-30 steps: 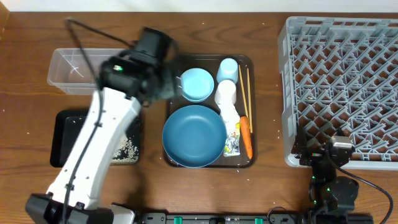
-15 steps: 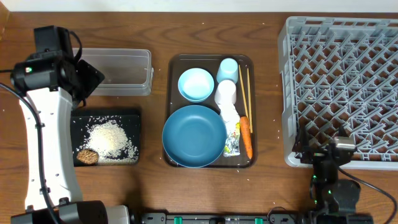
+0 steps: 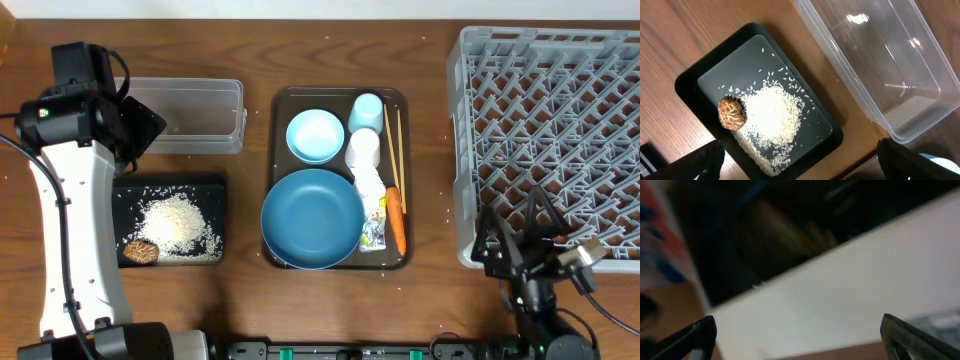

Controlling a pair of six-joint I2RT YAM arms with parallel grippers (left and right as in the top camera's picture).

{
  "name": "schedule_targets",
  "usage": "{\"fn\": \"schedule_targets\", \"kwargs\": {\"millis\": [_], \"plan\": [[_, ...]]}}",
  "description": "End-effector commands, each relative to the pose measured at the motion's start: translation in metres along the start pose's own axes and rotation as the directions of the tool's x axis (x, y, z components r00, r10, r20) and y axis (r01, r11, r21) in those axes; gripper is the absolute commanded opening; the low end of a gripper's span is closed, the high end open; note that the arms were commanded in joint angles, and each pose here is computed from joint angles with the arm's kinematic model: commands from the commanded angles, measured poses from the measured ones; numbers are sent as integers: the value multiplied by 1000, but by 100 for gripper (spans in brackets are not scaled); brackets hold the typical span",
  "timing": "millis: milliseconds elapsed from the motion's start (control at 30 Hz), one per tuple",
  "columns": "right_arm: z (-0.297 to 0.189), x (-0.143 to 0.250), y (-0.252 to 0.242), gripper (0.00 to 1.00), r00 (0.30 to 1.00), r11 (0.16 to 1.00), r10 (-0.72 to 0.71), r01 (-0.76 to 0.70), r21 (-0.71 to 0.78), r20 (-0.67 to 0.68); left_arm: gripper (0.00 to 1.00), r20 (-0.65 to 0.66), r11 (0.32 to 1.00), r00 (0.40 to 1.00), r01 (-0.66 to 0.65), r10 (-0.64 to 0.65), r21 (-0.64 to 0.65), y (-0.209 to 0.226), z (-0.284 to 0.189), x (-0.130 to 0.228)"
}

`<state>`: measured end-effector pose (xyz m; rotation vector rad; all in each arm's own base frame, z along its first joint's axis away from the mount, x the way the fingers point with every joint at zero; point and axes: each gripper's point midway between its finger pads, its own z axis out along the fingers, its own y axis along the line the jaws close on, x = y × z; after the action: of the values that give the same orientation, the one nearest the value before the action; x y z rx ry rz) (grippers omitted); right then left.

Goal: Sort waste into correct bins and load items into the dishwasher rack
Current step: 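Move the right gripper over the pink cup and grip it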

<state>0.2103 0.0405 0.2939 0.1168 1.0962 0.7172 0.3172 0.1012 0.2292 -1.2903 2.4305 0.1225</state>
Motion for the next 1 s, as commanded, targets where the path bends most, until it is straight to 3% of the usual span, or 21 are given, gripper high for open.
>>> {"fn": "schedule_targets", "kwargs": {"millis": [0,133,267,500,700,833,967], "plan": [[1,-11,16,99,999,998,39,-39,-56,6,98,25,1000,999,23,-23,10,2,-9,-4],[11,-34,30,99,992,991,-125,126,-49,14,98,25,1000,999,23,-23,10,2,-9,-4],[35,-49,32,99,970,972,-236,236,-10,-65,98,25,1000,999,23,-23,10,2,-9,-4],[109,-30,30,99,881,960,-280,255,-114,-383,98,25,1000,999,23,-23,10,2,-9,-4],[161,32,8,99,704,957,-278,264,-122,-653,98,25,1000,999,23,-23,10,2,-9,-4],[170,110,-5,99,489,957,-241,261,-123,-838,98,25,1000,999,23,-23,10,2,-9,-4],[169,199,4,99,337,965,-236,195,-177,-911,98,25,1000,999,23,-23,10,2,-9,-4]]}}
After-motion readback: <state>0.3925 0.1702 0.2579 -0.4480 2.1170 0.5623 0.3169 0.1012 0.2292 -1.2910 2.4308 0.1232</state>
